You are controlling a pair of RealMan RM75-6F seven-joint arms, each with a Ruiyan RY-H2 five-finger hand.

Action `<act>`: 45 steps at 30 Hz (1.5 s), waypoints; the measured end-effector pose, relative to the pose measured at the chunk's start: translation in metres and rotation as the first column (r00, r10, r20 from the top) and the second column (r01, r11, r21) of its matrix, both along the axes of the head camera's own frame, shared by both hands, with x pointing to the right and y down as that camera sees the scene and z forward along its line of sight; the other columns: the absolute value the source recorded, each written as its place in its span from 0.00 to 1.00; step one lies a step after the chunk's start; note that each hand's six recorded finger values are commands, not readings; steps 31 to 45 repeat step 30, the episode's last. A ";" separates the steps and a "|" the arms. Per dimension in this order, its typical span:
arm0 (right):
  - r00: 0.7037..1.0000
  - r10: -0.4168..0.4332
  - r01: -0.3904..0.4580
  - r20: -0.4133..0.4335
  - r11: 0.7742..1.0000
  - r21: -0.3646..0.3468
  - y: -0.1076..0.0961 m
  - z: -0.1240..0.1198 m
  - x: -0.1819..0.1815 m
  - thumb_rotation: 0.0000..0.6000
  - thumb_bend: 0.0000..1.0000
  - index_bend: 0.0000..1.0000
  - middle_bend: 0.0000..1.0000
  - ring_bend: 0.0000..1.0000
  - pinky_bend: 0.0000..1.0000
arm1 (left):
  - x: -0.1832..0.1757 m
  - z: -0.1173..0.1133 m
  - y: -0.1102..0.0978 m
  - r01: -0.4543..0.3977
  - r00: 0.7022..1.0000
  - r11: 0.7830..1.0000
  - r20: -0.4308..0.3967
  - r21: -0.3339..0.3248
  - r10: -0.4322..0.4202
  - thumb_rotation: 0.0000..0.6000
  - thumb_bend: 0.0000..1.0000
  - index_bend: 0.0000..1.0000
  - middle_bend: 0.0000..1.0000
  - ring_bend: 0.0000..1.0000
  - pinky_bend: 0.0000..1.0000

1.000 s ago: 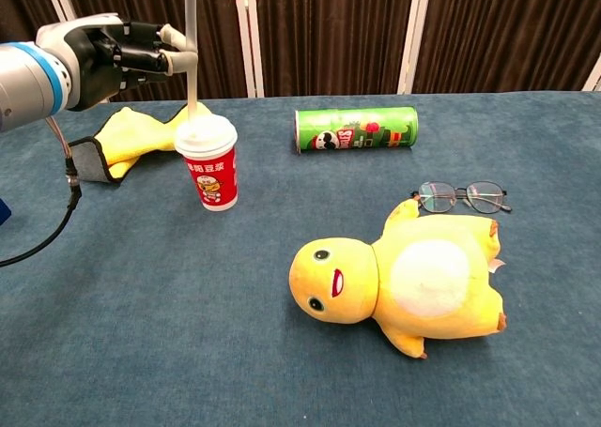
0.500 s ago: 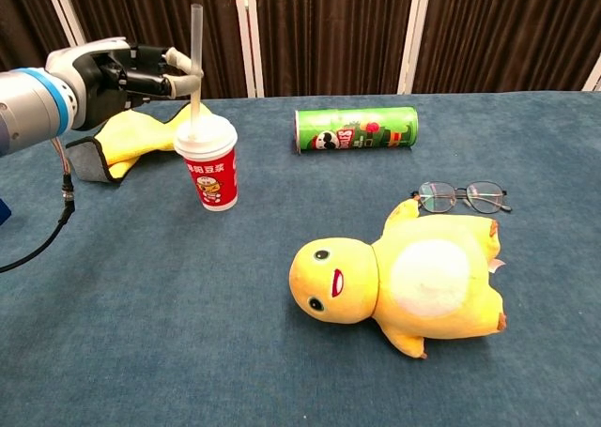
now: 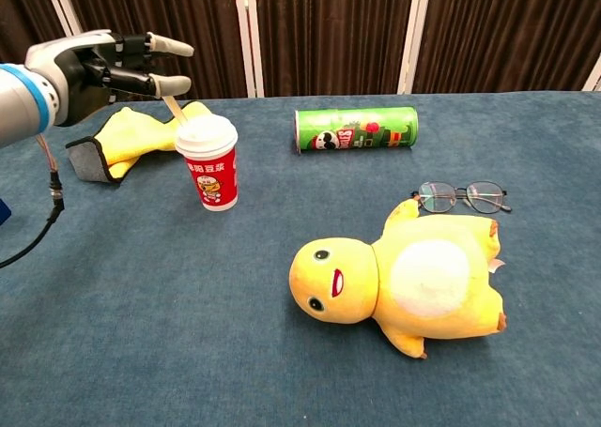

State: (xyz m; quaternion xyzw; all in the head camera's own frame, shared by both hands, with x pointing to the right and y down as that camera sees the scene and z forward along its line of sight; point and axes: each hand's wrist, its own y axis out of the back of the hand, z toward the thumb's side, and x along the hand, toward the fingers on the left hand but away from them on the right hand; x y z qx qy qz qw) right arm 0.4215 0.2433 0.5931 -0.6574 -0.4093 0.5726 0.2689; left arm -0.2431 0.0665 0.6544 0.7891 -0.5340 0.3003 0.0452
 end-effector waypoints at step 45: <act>0.996 -0.046 0.056 -0.078 0.990 0.129 0.005 -0.001 0.008 1.00 0.08 0.12 0.00 0.00 0.00 | -0.221 -0.074 0.164 -0.349 0.495 0.934 0.861 0.073 0.117 1.00 0.32 0.08 0.00 0.00 0.00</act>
